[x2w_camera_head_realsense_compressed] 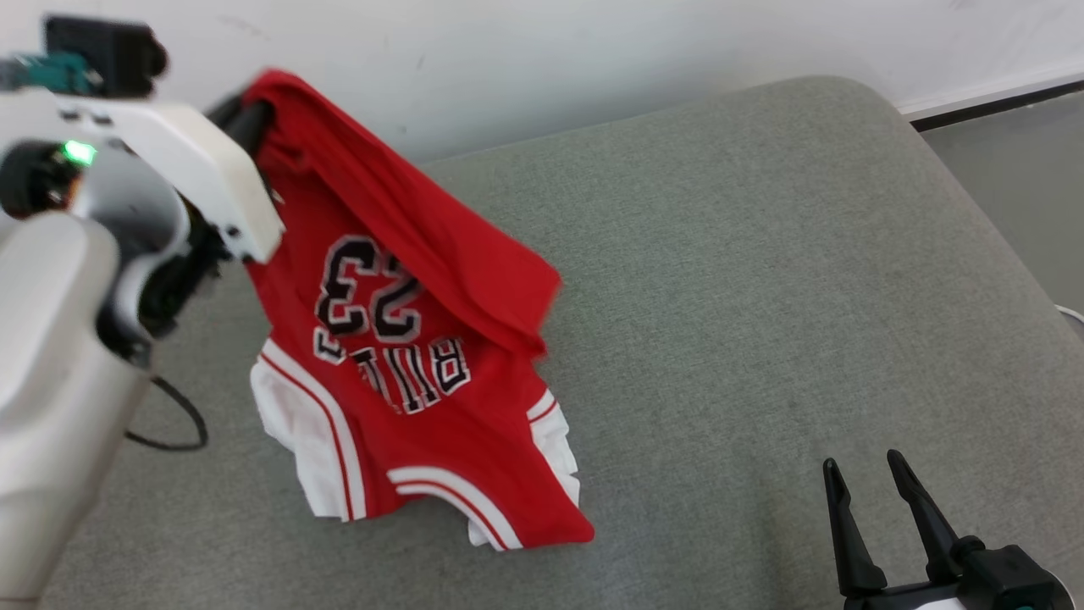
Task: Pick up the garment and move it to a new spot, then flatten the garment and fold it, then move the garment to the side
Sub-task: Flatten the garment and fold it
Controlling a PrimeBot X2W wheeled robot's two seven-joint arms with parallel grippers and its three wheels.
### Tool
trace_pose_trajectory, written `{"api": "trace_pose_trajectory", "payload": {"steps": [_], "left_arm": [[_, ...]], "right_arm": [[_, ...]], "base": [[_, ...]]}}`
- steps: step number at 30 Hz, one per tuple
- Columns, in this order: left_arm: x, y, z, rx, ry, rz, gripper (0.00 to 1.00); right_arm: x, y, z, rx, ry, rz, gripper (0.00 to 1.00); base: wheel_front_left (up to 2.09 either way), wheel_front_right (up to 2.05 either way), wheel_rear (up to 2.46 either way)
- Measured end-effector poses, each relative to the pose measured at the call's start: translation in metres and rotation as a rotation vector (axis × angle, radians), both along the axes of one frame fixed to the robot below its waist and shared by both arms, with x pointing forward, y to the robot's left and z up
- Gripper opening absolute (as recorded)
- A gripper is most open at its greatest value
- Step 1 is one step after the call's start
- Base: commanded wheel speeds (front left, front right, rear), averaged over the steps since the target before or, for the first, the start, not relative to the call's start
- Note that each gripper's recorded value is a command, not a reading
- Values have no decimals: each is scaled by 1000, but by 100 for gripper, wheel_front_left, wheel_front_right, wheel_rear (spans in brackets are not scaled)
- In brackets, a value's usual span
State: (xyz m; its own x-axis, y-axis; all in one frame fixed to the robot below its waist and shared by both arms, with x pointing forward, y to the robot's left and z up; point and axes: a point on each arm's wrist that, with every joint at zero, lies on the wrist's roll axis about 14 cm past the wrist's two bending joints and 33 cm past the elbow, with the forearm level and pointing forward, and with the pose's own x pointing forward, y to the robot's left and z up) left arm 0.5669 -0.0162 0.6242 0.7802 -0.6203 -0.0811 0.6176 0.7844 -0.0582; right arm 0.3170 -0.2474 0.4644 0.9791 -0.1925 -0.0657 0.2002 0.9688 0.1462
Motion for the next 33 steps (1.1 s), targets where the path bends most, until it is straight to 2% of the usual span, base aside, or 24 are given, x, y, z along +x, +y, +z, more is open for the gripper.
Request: {"api": "trace_pose_trajectory", "payload": {"steps": [9, 16, 24, 33], "left_arm": [[23, 26, 83, -6, -193, 140, 0], [27, 41, 123, -71, -270, 208, 0], [16, 26, 142, -114, -297, 175, 0], [-10, -14, 157, -162, -311, 43, 0]], "right_arm": [[-6, -3, 3, 5, -11, -14, 100], [-10, -3, 7, 6, -26, -15, 100], [-16, -4, 9, 9, -36, -22, 100], [-23, -6, 10, 10, -41, -37, 100]], "base": [[0, 0, 0], [0, 0, 0], [0, 0, 0], [0, 0, 0]]}}
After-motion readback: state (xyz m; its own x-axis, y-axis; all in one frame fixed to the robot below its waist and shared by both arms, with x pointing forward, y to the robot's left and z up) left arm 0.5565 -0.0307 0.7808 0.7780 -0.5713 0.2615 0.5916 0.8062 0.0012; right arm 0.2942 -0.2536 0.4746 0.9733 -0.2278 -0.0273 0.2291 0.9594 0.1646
